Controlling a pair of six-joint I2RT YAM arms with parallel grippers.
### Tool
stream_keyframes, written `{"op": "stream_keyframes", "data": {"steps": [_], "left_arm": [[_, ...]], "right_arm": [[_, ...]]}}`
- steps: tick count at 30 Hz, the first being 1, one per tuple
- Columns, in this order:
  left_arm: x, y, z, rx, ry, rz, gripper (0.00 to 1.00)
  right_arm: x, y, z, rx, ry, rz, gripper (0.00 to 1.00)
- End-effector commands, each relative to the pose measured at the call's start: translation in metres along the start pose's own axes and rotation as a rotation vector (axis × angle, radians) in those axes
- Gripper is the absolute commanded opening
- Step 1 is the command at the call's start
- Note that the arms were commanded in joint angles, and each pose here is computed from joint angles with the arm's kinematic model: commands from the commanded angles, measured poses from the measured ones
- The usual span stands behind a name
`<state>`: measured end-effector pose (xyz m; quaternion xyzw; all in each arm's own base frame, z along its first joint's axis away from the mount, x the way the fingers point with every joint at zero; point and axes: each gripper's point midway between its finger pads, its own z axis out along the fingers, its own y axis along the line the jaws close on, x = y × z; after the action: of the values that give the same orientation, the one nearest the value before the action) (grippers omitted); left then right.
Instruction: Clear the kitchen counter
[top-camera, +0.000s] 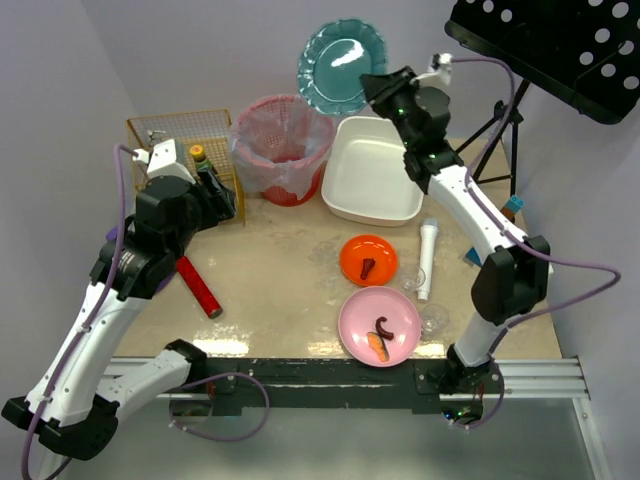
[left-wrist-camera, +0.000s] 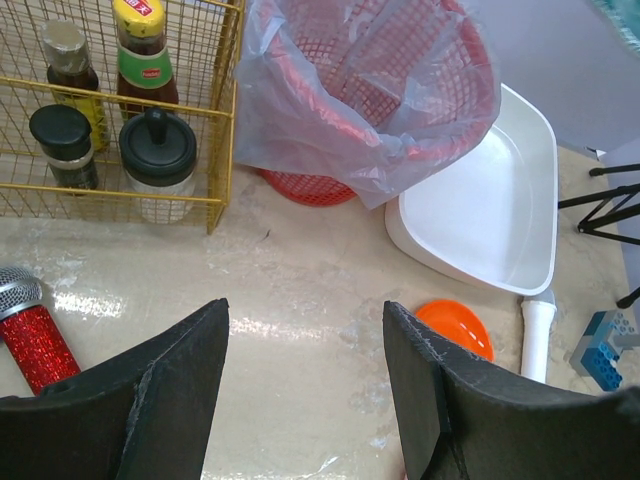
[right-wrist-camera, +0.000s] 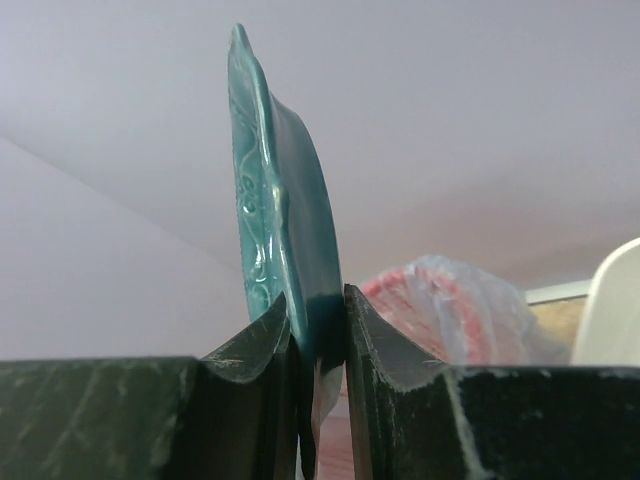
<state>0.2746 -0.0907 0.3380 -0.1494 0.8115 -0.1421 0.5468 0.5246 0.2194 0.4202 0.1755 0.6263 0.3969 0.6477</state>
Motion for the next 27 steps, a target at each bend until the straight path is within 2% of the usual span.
{"op": "stream_keyframes", "data": {"steps": [1, 6, 15, 21, 27], "left_arm": [[-0.010, 0.001, -0.009, 0.013, -0.036, 0.018, 0.67], [-0.004, 0.004, -0.008, 0.010, -0.026, 0.015, 0.67], [-0.005, 0.002, -0.008, 0.009, -0.016, 0.020, 0.68], [0.002, 0.003, -0.006, 0.016, -0.005, 0.018, 0.68], [0.010, 0.001, -0.002, 0.032, 0.014, 0.013, 0.68]], "right_arm": [[-0.093, 0.076, -0.042, -0.332, -0.170, 0.306, 0.00], [-0.100, 0.050, -0.054, -0.260, -0.184, 0.363, 0.00], [-0.085, -0.027, -0.079, -0.026, -0.274, 0.469, 0.00], [-0.074, -0.072, -0.077, 0.113, -0.320, 0.435, 0.00], [-0.055, -0.098, -0.064, 0.186, -0.279, 0.412, 0.00]]}}
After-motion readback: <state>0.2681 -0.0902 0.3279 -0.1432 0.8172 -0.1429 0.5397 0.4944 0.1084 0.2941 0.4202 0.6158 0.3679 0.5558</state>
